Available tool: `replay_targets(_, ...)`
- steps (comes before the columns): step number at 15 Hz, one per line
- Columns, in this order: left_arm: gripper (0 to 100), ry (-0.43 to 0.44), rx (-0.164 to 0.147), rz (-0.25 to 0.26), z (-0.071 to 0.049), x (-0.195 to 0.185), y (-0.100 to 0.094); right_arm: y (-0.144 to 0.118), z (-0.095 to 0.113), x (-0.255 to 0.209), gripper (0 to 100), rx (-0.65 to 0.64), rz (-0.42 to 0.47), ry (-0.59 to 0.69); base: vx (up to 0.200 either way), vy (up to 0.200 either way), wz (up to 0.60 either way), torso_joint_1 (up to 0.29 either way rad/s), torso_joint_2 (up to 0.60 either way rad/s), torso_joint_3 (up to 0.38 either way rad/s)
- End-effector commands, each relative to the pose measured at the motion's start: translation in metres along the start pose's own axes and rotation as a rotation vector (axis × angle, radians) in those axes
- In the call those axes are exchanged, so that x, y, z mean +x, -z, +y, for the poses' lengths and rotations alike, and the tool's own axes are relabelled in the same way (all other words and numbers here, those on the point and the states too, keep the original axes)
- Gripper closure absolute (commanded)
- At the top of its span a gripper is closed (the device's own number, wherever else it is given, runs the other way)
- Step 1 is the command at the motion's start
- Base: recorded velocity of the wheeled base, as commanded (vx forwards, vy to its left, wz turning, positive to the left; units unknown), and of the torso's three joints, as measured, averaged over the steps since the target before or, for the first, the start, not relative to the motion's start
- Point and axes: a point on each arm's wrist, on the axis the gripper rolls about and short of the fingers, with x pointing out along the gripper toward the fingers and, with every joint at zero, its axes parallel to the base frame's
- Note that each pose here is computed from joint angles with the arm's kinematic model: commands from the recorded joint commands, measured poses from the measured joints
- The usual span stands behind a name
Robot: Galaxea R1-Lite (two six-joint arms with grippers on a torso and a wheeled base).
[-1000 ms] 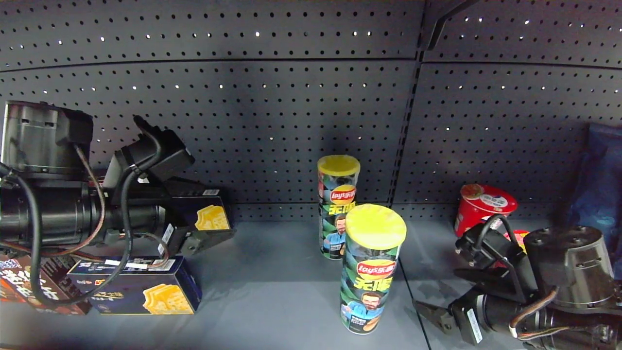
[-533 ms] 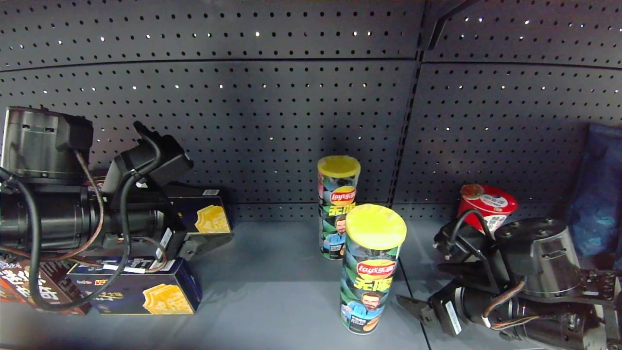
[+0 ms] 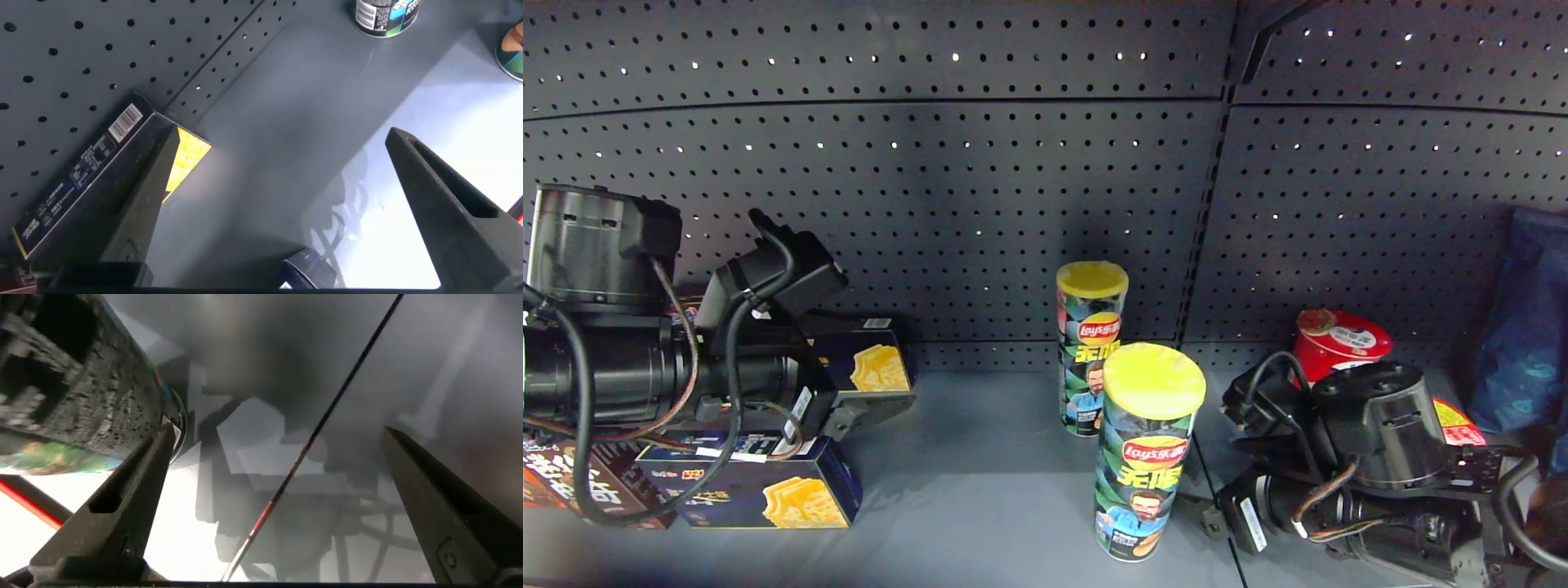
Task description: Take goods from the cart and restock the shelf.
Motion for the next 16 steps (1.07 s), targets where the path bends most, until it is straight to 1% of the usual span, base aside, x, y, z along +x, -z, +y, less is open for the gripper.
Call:
replay_targets(1,0,0.002,-0.001,0.003,0.000,0.001,0.001,0.000,0.001,0.004,0,-0.001,0.008,-0.002,0.000,0.000,0.00,0.000,0.00,0.000)
replay_targets(5,0,0.003,-0.001,0.004,0.000,0.001,0.001,-0.004,0.004,0.010,0,-0.005,0.004,-0.008,0.000,0.000,0.00,0.000,0.00,0.000)
replay_targets(10,0,0.009,-0.008,0.020,-0.002,0.002,0.006,-0.008,0.009,0.018,0,-0.011,-0.005,-0.020,0.000,0.000,0.00,0.000,0.00,0.000)
replay_targets(16,0,0.009,-0.008,0.020,-0.002,0.003,0.006,-0.009,0.013,0.021,0,-0.017,-0.010,-0.030,0.000,0.000,0.00,0.000,0.00,0.000)
